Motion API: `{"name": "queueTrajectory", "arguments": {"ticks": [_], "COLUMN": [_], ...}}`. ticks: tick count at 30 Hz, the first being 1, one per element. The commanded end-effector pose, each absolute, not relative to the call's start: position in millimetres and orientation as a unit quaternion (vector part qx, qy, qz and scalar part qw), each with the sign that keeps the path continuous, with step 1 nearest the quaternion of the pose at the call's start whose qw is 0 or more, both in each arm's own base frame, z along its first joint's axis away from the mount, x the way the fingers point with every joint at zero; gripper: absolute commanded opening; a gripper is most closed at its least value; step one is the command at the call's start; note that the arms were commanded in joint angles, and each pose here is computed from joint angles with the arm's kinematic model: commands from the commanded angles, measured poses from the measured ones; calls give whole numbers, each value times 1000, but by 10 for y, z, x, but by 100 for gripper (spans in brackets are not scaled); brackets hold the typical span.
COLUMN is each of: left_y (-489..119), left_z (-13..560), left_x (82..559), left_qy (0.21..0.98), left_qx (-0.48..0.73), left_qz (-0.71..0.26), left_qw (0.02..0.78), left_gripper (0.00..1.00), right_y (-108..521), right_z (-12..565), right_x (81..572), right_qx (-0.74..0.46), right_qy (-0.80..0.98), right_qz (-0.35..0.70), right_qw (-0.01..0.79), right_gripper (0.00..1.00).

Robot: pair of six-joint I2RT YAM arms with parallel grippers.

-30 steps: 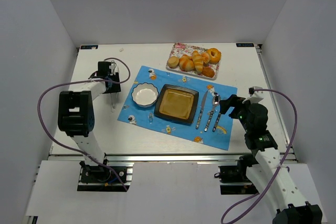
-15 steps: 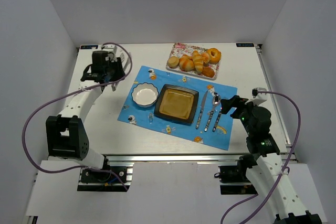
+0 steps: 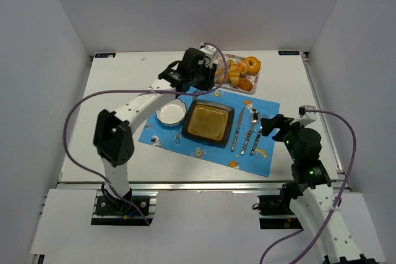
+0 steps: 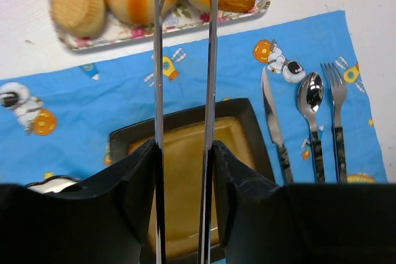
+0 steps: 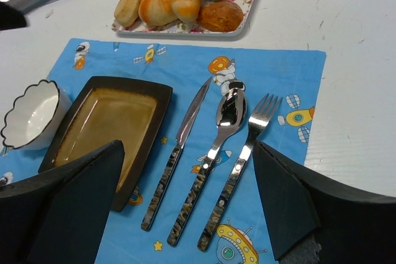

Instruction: Place the bread

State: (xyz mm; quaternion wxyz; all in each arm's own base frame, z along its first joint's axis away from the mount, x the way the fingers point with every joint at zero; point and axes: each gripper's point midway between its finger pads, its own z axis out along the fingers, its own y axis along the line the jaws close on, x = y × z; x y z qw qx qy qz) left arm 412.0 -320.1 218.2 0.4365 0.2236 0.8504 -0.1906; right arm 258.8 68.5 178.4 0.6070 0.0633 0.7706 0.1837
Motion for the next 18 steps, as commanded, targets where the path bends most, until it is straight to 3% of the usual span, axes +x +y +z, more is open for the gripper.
{"name": "queueTrajectory", "arguments": {"ticks": [1,9,18], "left_y": [-3357,-3752,-3813], "left_z": [1906,1865,1895], "left_x": [4226,4521,4635], "left_qy": [889,890,883], "left_qx": [172,119,101], "left_qz": [-131,-172,-179], "left_qw": [403,404,422], "left_gripper": [48,47,55], "right_y": [671,572,540], "right_z": [2003,2054,2075], "right_x": [2584,2555,2556], "right_qx": [68,92,94], "right_qy": [752,735,731], "right_qz": [188,178,171], "right_qw": [628,647,654], "right_gripper": [89,89,89]}}
